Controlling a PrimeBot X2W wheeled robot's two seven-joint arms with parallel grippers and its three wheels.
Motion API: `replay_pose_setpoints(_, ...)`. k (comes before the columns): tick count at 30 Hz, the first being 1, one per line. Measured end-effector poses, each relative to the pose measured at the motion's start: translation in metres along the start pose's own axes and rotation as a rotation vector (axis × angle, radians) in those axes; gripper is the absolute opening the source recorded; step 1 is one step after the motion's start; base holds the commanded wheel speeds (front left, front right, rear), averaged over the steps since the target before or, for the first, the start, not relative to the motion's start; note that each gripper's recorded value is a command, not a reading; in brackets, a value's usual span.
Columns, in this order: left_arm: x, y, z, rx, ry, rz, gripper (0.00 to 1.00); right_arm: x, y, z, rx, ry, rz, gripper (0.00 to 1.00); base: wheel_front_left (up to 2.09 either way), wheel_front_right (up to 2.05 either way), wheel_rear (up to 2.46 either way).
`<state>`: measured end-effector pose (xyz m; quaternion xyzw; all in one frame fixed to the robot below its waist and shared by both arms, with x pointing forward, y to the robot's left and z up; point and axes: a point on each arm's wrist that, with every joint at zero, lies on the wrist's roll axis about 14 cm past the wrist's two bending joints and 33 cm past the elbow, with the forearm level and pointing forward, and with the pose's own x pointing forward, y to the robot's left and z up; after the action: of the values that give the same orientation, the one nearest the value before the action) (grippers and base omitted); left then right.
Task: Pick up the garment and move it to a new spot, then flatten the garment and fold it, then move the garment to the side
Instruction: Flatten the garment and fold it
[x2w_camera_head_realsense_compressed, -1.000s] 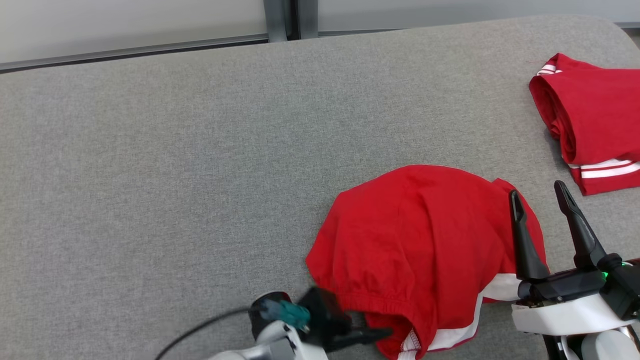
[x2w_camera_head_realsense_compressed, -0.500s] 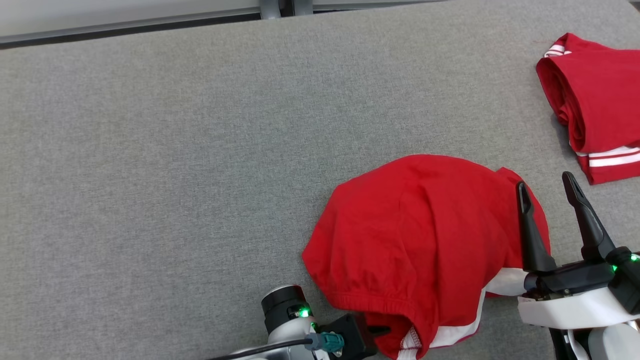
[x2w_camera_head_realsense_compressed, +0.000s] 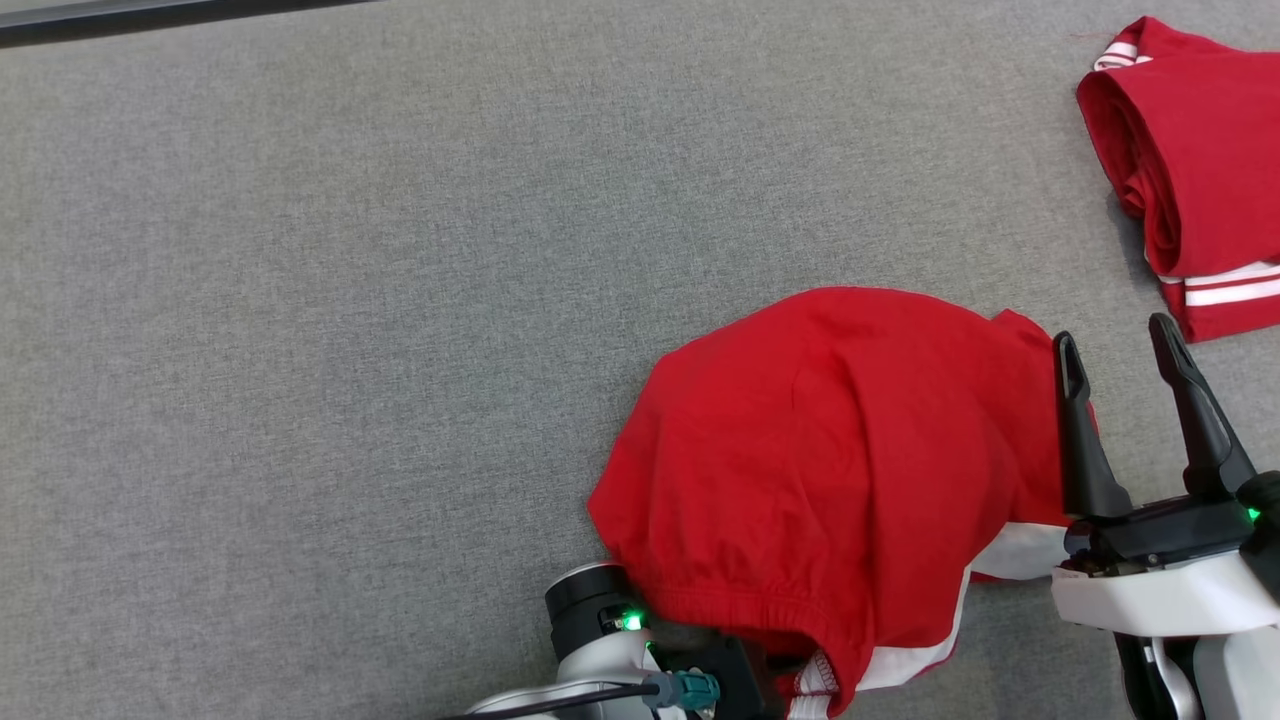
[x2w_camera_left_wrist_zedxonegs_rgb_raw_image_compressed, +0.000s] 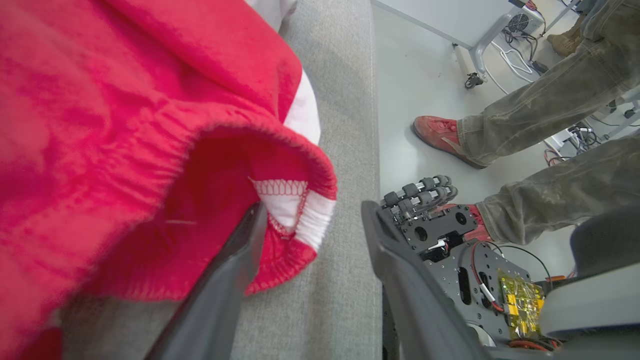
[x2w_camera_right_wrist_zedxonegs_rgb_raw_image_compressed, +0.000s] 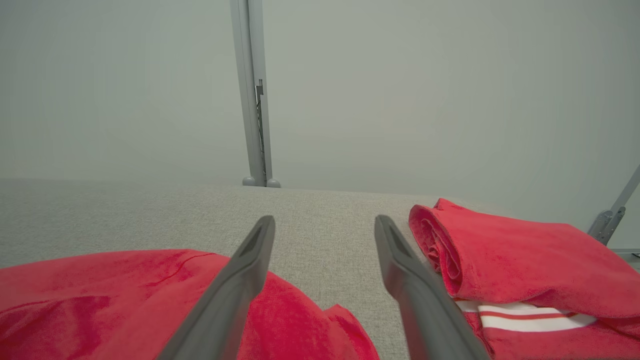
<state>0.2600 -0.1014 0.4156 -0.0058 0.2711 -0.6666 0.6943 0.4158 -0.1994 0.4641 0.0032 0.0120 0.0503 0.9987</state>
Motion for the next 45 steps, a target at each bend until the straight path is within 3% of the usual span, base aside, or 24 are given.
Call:
replay_pose_setpoints(1, 0.000, 0.000, -0.001, -0.001, 0.001, 0.000, 0.00, 0.000, -0.001, -0.001, -0.002, 0.001, -0.001, 1.00, 0.00, 0.00, 0.00)
replay_pose_setpoints(7, -0.003, 0.010, -0.002, 0.035, -0.008, 0.030, 0.00, 0.004, -0.003, 0.003, -0.008, -0.012, -0.004, 1.00, 0.00, 0.00, 0.00)
replay_pose_setpoints(11, -0.015, 0.025, 0.017, 0.031, -0.094, 0.086, 0.00, 0.001, -0.002, 0.012, -0.009, -0.034, -0.005, 1.00, 0.00, 0.00, 0.00)
replay_pose_setpoints(14, -0.036, 0.045, 0.055, -0.054, -0.249, 0.166, 0.00, -0.006, 0.003, 0.019, 0.000, -0.050, 0.002, 1.00, 0.00, 0.00, 0.00)
replay_pose_setpoints(20, -0.080, 0.074, 0.089, -0.133, -0.381, 0.294, 0.00, -0.022, 0.021, 0.025, 0.065, -0.059, 0.047, 1.00, 0.00, 0.00, 0.00)
replay_pose_setpoints(30, -0.130, 0.120, 0.080, -0.136, -0.380, 0.483, 0.00, -0.065, 0.044, -0.021, 0.205, 0.117, 0.116, 1.00, 0.00, 0.00, 0.00)
replay_pose_setpoints(36, -0.138, 0.140, 0.077, -0.143, -0.390, 0.525, 0.00, -0.097, 0.065, -0.057, 0.299, 0.274, 0.159, 1.00, 0.00, 0.00, 0.00)
replay_pose_setpoints(45, -0.142, 0.170, 0.072, -0.137, -0.376, 0.563, 0.00, -0.120, 0.072, -0.092, 0.401, 0.422, 0.136, 1.00, 0.00, 0.00, 0.00)
